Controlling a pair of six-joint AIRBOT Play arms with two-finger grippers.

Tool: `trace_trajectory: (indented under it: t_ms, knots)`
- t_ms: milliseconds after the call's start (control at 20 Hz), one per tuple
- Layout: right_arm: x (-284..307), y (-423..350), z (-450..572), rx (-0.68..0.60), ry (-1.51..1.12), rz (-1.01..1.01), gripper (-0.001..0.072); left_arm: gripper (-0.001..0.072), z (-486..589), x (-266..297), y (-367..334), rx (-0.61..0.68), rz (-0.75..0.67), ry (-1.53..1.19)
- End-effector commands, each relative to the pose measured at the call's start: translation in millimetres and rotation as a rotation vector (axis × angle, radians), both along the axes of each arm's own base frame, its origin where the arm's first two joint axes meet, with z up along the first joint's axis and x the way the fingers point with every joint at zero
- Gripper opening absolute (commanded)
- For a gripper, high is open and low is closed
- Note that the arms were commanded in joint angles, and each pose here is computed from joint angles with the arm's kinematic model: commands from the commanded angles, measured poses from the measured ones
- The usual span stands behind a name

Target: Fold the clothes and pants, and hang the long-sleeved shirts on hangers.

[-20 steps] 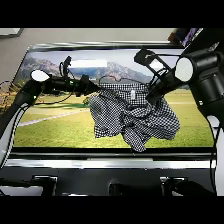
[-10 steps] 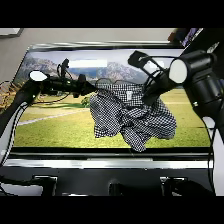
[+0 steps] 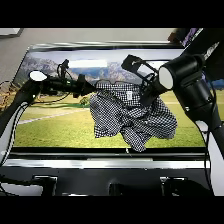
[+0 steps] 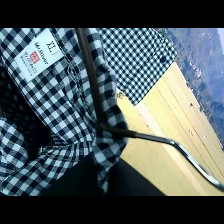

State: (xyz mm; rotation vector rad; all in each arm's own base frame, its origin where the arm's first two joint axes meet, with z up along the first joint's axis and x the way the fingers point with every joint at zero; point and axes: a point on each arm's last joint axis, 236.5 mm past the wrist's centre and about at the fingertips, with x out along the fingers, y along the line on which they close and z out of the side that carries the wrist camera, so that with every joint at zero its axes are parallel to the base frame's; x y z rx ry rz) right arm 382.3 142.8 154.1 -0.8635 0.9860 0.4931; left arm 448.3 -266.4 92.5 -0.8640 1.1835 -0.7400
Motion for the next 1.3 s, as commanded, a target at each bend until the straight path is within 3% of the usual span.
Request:
trace_trajectory:
  t_ms: [0, 450, 800, 1250]
  knots:
    - [-7, -11, -17, -0.051, 0.046, -0.03, 0.0025, 0.0017, 6, 5, 3, -0.001, 0.009, -0.018]
    - [0, -32, -26, -0.104, 0.018, -0.136, 0.0025, 0.0017, 14, 10, 10, 0.003, 0.015, -0.039]
    - [-5, -35, 2, -0.055, -0.059, -0.143, 0.0024, 0.0017, -13, 4, 17, 0.118, -0.01, -0.015]
    - [5, -30, -20, -0.094, -0.037, -0.099, 0.0025, 0.0018, 29, -7, -7, -0.084, -0.034, 0.028]
